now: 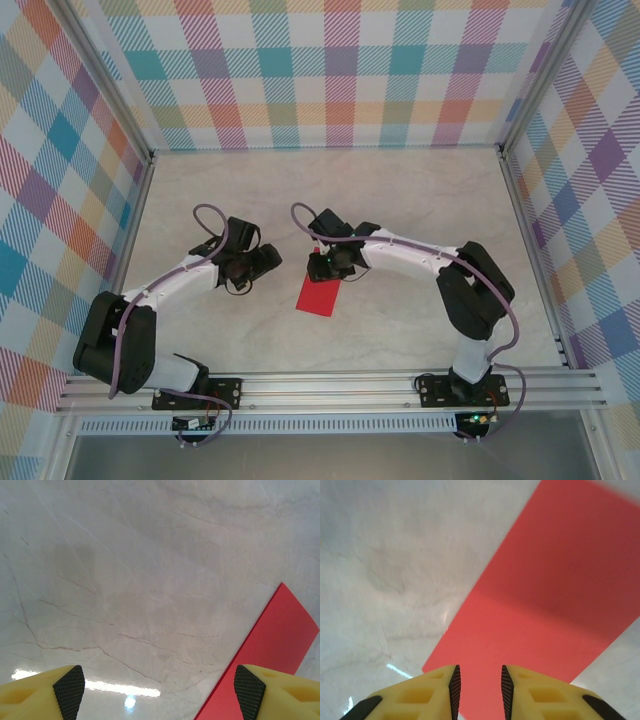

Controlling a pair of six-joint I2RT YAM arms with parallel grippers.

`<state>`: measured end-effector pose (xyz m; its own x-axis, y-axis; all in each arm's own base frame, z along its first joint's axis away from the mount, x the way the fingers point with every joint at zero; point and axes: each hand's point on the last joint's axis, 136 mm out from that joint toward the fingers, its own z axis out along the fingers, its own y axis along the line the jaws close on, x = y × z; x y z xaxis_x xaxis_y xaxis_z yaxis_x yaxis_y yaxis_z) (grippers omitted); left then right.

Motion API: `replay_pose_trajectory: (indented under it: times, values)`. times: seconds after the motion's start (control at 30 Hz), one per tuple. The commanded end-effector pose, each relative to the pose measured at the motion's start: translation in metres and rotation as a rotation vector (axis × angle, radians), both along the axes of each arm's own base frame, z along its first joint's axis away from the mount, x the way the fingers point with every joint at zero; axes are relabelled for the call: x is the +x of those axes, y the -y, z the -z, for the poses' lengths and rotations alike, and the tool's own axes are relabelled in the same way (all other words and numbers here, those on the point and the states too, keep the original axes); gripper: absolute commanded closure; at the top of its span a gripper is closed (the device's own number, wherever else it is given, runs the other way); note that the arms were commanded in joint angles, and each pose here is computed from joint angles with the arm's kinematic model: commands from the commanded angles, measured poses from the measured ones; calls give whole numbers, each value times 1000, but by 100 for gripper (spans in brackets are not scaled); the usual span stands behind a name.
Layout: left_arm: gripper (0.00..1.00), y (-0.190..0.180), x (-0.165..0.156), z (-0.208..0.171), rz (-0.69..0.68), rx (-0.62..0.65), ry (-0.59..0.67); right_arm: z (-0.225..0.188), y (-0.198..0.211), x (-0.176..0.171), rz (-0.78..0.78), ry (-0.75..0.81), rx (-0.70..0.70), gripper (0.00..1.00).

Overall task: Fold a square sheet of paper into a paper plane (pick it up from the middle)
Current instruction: Rotate the square sheet of paper at the center of the table.

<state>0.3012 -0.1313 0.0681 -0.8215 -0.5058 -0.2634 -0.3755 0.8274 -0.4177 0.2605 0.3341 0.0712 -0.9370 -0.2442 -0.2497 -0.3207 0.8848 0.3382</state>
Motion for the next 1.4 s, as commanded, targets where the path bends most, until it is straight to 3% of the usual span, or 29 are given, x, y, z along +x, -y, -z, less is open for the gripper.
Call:
replay_pose_trajectory:
  times: [0.0, 0.4, 0.73, 0.87, 1.03, 1.13, 1.37]
  values:
    - [19, -4, -7, 2, 0, -13, -13, 26, 14, -22, 55, -123, -72, 74]
    - [18, -6, -7, 7, -2, -6, -25, 62, 1, -41, -6, -197, -113, 75]
    - [18, -3, -9, 8, 13, -13, -34, 61, 45, -36, -211, -57, -251, 73]
    - [18, -2, -8, 8, 15, -23, -35, 42, 30, -14, -175, 4, -180, 70]
    - [18, 4, -10, 7, 28, -54, -39, 10, 13, 6, -40, 57, -83, 52]
    - [18, 7, -13, 8, 43, -70, -45, 11, 22, 17, 47, 83, -134, 46]
    - [18, 21, -19, 10, 89, -115, -59, 24, 29, 36, 121, 58, -203, 42]
